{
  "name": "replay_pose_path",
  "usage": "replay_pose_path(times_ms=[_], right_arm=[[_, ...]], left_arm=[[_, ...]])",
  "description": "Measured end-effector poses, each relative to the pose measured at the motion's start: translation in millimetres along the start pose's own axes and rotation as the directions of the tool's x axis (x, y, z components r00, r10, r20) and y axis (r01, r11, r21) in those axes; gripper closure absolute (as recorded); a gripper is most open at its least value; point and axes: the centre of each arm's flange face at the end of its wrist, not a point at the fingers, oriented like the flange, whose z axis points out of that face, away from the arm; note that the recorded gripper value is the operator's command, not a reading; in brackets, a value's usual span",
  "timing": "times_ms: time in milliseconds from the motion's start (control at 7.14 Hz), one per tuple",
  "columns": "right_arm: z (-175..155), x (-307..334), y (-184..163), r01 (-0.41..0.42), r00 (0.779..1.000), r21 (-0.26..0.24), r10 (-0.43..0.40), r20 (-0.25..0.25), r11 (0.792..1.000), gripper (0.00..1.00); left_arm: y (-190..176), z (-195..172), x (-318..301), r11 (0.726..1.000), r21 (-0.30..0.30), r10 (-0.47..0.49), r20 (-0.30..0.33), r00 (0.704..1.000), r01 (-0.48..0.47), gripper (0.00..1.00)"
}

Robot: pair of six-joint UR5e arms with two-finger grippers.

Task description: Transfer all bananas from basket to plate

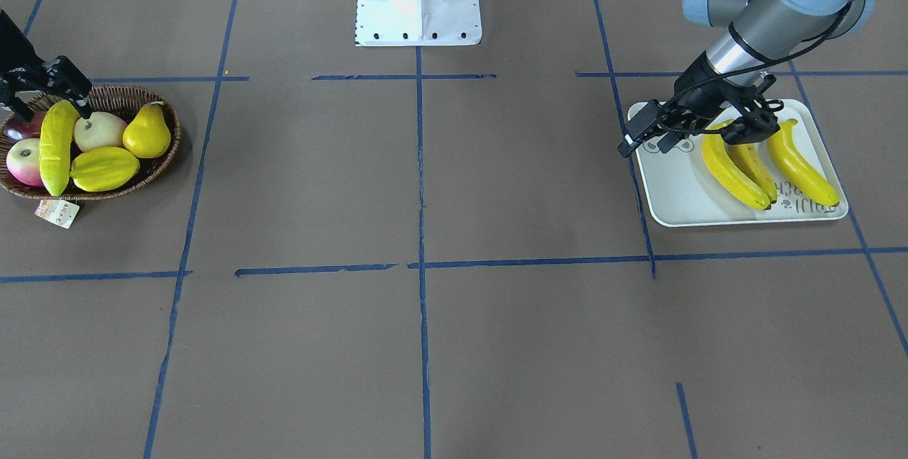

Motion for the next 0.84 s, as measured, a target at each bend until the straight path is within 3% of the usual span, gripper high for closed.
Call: replay_pose_path(times_ms=[280, 420, 840], right_arm=[[15, 15, 4, -0.018, 1.000, -0.030, 0.017, -0.026, 0.999, 0.03], [18, 19, 6, -0.022, 0.999, -0.038, 0.021, -0.033, 0.999, 0.17], [21, 25, 10, -0.028, 0.999, -0.055, 0.026, -0.039, 0.998, 0.79]], left_arm=[[0, 0, 1, 1.000, 0.000, 0.000, -0.001, 1.000, 0.000, 0.00], [0, 0, 2, 1.000, 0.000, 0.000, -0.003, 1.000, 0.000, 0.00], [1, 0, 3, 1.000, 0.000, 0.002, -0.005, 1.000, -0.002, 0.00]])
